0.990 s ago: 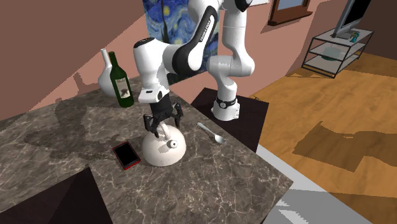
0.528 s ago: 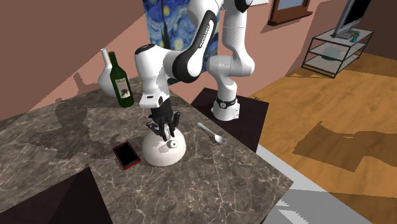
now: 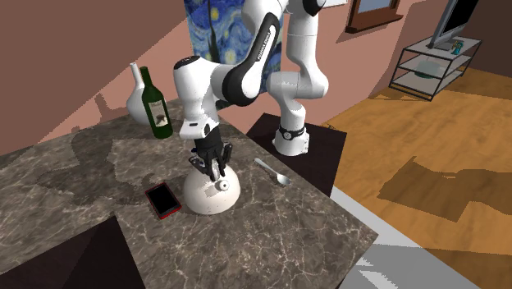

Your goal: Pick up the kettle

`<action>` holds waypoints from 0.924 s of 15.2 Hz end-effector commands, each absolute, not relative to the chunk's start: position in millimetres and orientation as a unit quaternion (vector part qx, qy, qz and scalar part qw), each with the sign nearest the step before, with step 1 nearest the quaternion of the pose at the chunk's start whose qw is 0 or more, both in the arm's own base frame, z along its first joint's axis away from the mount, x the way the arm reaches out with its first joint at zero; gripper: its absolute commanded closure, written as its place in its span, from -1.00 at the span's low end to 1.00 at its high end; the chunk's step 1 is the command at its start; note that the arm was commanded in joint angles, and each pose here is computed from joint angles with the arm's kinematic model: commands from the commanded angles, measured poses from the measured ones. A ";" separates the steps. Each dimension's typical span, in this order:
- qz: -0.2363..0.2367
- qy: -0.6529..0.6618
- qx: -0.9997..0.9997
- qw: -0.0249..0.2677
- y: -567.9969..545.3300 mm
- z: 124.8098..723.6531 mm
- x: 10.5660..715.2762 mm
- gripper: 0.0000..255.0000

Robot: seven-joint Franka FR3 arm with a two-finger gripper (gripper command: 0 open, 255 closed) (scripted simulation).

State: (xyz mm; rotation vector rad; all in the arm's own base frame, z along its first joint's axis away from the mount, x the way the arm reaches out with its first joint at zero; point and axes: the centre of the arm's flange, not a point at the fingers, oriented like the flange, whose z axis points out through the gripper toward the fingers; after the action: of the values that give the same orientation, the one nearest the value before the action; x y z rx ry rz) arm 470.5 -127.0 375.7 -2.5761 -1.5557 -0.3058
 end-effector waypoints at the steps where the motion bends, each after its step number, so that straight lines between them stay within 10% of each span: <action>1: -0.101 -0.513 -0.850 0.058 -127.1 384.1 470.2 1.00; 14: -0.101 -0.513 -0.850 0.058 -127.1 452.7 470.2 1.00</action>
State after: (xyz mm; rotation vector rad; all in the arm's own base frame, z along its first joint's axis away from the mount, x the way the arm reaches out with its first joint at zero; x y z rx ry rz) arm 469.9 -127.3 446.6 -2.5759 -1.5552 -0.3045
